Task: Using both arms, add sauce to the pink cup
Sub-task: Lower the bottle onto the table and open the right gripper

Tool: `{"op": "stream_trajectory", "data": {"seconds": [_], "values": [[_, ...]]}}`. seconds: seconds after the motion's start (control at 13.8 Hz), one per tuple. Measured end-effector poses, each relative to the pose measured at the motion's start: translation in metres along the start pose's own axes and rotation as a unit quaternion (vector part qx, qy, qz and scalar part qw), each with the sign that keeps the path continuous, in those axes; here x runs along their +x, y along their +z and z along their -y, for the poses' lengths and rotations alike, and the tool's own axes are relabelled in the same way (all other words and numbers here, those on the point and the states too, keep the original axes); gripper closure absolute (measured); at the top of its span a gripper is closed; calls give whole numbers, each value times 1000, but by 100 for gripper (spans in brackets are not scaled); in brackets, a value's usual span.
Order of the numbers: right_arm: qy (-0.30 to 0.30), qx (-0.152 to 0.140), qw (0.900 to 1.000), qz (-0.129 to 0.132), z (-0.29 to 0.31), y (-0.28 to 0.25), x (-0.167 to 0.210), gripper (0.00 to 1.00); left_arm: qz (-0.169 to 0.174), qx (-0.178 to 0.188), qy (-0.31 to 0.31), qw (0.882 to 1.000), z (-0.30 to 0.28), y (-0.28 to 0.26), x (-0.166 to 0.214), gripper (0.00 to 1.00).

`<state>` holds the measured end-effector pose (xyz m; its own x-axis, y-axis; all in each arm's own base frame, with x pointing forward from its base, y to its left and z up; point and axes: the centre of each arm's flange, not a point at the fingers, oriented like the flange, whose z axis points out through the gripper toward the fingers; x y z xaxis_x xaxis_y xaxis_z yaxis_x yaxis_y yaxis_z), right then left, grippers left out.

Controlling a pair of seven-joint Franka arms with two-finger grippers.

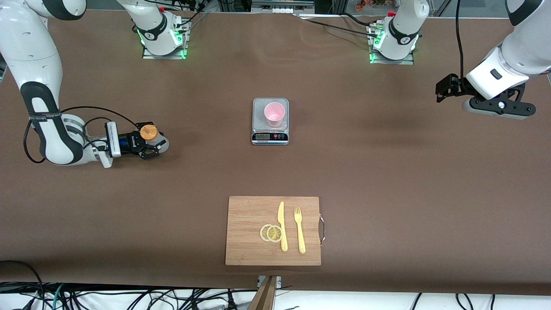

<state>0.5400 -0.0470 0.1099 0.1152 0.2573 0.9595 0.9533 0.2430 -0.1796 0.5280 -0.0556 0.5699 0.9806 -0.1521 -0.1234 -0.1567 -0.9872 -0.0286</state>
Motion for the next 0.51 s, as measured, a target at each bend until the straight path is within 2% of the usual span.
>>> {"op": "stream_trajectory", "data": {"seconds": [0.22, 0.51], "values": [[0, -1, 1000, -14, 3, 2, -10, 69, 0, 0, 0, 1000, 0, 0, 0, 0], [1, -3, 1000, -18, 5, 0, -12, 69, 0, 0, 0, 1000, 0, 0, 0, 0]]}}
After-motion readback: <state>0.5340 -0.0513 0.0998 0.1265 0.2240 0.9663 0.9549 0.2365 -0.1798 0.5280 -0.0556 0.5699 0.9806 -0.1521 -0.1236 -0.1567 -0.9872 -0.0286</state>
